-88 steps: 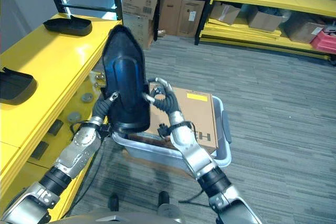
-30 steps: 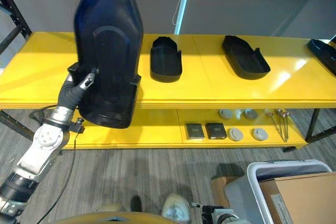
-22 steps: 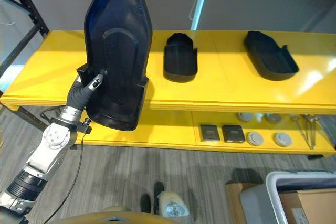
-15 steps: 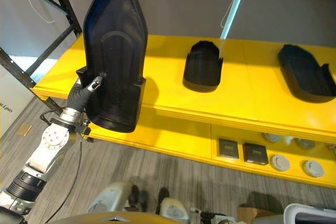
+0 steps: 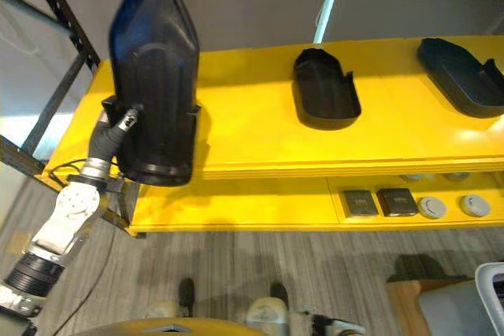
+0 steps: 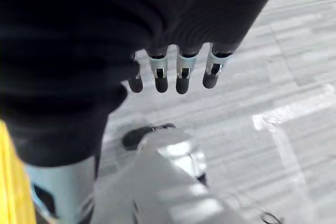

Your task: Move parts from the plastic box to the shelf.

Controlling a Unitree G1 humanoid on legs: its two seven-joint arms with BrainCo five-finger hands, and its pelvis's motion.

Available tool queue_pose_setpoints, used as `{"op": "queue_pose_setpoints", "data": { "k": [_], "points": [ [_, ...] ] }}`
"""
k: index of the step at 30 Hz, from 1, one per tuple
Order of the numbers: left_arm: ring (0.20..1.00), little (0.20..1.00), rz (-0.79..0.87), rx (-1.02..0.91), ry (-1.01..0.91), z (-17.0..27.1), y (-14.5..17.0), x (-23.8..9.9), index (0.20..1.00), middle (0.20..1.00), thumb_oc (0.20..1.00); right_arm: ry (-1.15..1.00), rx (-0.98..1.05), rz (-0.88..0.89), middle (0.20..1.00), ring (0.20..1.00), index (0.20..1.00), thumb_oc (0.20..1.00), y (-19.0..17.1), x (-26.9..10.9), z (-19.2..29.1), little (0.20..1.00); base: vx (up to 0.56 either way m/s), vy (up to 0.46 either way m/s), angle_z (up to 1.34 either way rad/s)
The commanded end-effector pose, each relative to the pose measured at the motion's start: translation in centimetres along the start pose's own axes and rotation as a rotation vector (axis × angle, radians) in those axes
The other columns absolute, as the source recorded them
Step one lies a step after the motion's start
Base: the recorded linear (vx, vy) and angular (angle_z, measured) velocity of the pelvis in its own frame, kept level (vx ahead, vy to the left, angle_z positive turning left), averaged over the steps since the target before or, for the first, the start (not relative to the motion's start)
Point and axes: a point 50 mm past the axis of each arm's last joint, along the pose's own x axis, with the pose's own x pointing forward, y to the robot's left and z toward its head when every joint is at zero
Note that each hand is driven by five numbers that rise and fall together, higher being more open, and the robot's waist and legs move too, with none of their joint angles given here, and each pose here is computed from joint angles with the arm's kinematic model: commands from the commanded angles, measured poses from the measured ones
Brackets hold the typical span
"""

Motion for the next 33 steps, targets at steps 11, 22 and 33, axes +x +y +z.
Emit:
{"op": "queue_pose_setpoints", "data": {
  "k": [11,22,33],
  "points": [
    [0.2,0.2,0.161,-0.141,-0.025,2.0,2.1,2.1,0.2,0.2,0.2,-0.032,-0.233,-0.009,1.0,1.0,1.0,1.0,-1.6,0.0,0.4,1.0,-0.01,-0.049,-0.04],
    [0.2,0.2,0.23,-0.195,0.079,1.4,4.5,5.8,0.2,0.2,0.2,-0.107,-0.323,0.05,1.0,1.0,1.0,1.0,-1.7,-0.6,3.5,1.0,-0.01,-0.013,-0.05],
    [0.2,0.2,0.29,-0.164,0.263,-0.7,9.0,7.0,0.2,0.2,0.2,-0.234,-0.324,-0.046,1.0,1.0,1.0,1.0,-3.2,-1.5,6.9,1.0,-0.02,0.036,-0.11]
  ]
}}
